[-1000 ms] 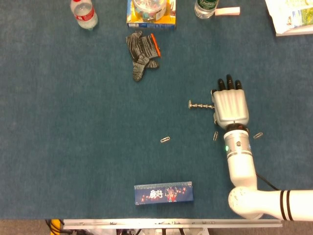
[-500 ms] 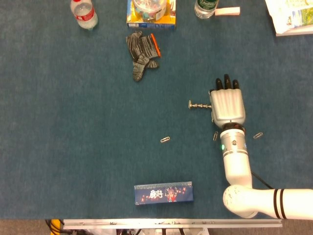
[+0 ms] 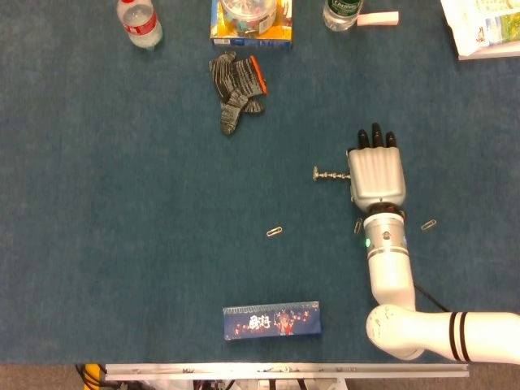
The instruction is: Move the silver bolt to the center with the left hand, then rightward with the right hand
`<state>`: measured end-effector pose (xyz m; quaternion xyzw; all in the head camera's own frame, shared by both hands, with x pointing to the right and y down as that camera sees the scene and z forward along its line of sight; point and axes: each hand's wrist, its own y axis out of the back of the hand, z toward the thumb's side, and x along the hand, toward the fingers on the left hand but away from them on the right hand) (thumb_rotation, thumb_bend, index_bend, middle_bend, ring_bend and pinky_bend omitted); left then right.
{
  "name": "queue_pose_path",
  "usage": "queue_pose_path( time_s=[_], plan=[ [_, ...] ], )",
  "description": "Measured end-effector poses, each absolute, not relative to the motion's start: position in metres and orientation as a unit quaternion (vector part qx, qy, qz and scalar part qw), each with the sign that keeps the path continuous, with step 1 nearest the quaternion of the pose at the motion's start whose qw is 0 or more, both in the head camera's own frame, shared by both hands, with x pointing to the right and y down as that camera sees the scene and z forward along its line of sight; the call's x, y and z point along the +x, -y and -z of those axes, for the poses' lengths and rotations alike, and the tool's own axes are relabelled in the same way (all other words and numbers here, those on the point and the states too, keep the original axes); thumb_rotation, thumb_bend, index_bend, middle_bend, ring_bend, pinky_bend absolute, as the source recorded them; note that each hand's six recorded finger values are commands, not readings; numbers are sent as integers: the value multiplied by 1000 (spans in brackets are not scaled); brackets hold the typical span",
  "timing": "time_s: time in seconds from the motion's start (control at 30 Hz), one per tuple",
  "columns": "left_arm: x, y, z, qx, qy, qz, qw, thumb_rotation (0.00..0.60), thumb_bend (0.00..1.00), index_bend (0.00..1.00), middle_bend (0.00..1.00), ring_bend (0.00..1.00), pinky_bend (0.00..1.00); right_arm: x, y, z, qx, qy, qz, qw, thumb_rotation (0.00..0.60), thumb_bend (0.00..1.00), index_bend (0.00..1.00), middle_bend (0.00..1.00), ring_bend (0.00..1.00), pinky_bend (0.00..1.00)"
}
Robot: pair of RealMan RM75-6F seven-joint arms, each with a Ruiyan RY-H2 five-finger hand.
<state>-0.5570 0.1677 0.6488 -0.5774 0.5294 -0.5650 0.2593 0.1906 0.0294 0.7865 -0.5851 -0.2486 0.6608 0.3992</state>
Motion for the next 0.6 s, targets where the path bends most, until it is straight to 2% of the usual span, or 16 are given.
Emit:
queue_pose_path(
  time_s=[0.6],
  plan=[
    [-560,-171,-649,-577,-533,564,255,600,205,193,0,0,0,185,-30,-790,-587,247,-660,400,600,349,495,171,41,143]
  ],
)
